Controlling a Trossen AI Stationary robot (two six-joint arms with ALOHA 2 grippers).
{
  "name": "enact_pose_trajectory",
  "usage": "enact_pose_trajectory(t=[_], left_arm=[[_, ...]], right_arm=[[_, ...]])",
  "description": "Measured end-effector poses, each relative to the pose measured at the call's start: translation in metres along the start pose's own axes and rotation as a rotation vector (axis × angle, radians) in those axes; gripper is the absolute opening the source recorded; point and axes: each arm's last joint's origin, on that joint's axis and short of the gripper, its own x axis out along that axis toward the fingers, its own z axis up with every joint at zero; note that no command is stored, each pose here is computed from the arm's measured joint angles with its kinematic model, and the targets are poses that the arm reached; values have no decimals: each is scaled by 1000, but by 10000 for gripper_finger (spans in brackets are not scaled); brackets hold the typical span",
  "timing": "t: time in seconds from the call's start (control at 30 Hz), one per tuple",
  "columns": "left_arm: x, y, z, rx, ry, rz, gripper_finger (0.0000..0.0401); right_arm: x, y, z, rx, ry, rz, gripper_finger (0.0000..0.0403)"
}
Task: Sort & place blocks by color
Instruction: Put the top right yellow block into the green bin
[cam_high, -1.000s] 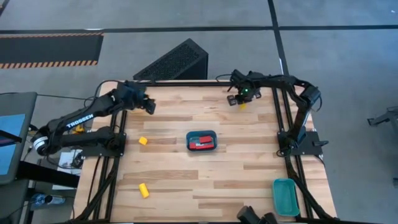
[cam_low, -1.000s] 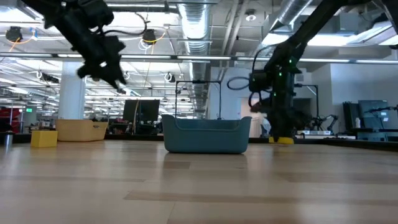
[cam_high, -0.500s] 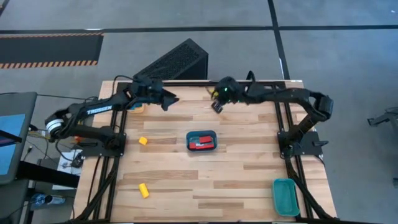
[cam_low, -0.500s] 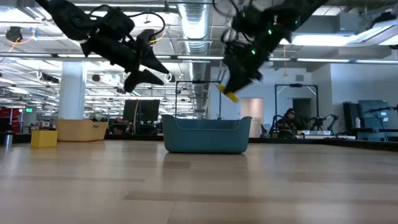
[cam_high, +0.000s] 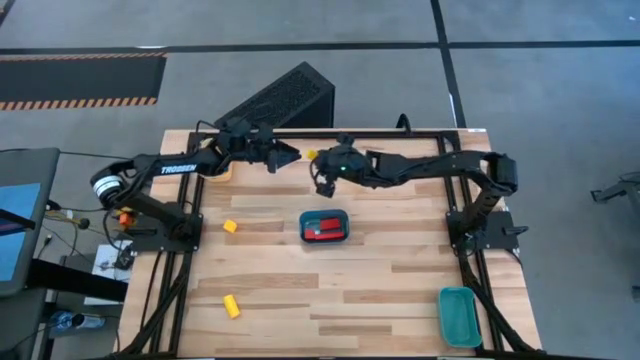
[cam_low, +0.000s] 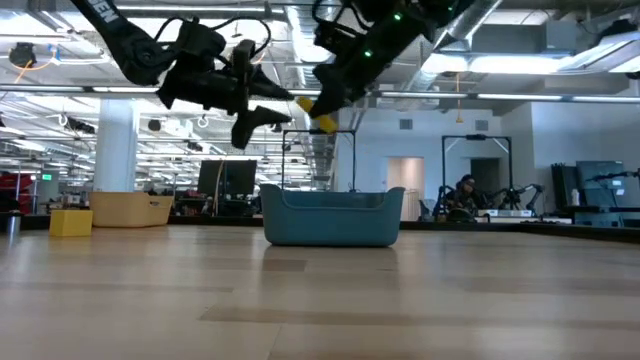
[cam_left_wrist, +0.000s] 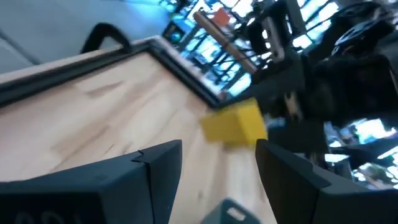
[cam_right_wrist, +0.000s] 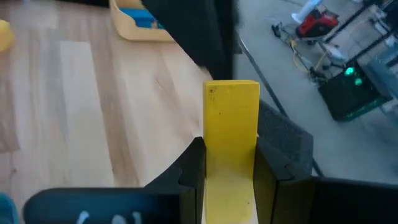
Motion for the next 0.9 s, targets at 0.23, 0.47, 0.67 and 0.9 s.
enact_pose_trajectory(t=[0.23, 0.47, 0.67, 0.9], left_arm=[[6, -9, 16, 42, 4, -46, 190], [7, -6, 20, 74, 78, 40, 190], [7, -7, 22, 133, 71, 57, 167], [7, -8, 24, 158, 55, 27, 45]], right_arm=[[17, 10, 26, -113, 52, -76, 91], [19, 16, 42, -207, 60, -103, 92], [19, 15, 43, -214, 60, -112, 93], [15, 19, 45, -210, 56, -123, 103]])
